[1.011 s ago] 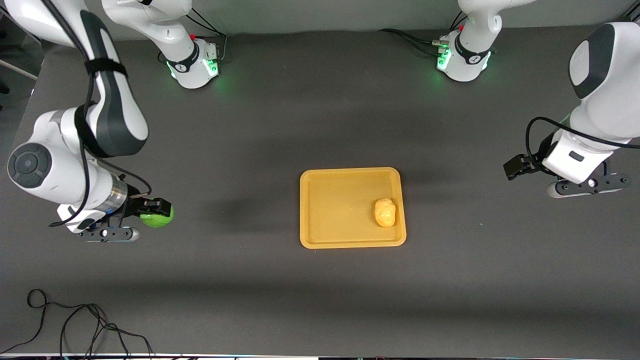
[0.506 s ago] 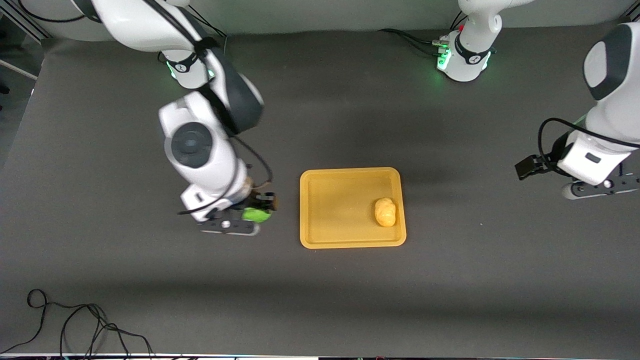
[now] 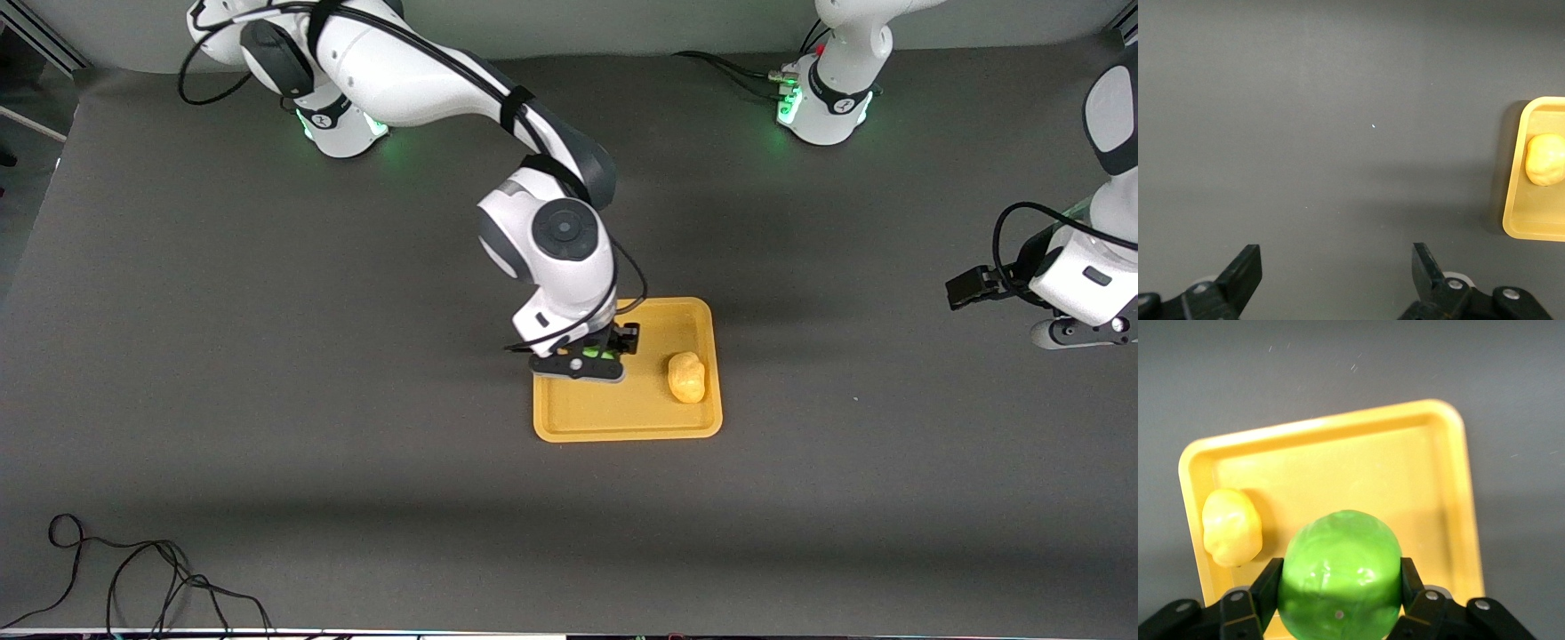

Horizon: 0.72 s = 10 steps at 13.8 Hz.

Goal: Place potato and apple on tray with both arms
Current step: 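Carry the green apple onto the tray with the right gripper, then lower the apple beside the potato and open the right gripper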

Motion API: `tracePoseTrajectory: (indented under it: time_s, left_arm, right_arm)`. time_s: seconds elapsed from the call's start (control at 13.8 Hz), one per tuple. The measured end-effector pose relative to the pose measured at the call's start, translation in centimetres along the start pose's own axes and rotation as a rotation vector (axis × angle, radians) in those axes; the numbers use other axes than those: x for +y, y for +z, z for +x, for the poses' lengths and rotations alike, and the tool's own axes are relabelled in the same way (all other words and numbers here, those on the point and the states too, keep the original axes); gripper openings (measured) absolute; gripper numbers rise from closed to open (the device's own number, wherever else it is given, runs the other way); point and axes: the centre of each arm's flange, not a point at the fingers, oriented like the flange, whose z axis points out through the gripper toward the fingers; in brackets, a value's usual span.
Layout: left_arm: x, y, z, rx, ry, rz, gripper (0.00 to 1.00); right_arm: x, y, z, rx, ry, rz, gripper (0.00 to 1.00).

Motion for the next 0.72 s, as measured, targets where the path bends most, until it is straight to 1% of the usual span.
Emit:
tracePoseTrajectory:
  time_s: [0.07, 0.29, 0.51, 0.58, 0.72]
  left_arm:
    - [0.0, 0.0, 0.0, -0.001, 0.001, -0.001, 1.0]
    - [0.1, -0.1, 0.1, 0.002, 0.003, -0.003, 1.0]
    - [0.2, -0.1, 0.1, 0.003, 0.005, -0.003, 1.0]
    - [0.2, -0.1, 0.1, 0.003, 0.005, -0.004, 1.0]
    - [0.3, -0.1, 0.1, 0.003, 0.006, -0.004, 1.0]
  right_arm:
    - [-0.4, 1.5, -0.5, 0.003, -0.009, -0.002, 0.74]
    - [-0.6, 5.7, -0.4, 0.047, -0.026, 0.001, 0.74]
    - [-0.6, 8.7, -0.2, 0.087, -0.046, 0.009, 0.74]
    - [-0.5, 9.4, -0.2, 0.095, -0.051, 0.009, 0.74]
    - [-0.4, 10.5, -0.4, 0.096, -0.055, 0.006, 0.74]
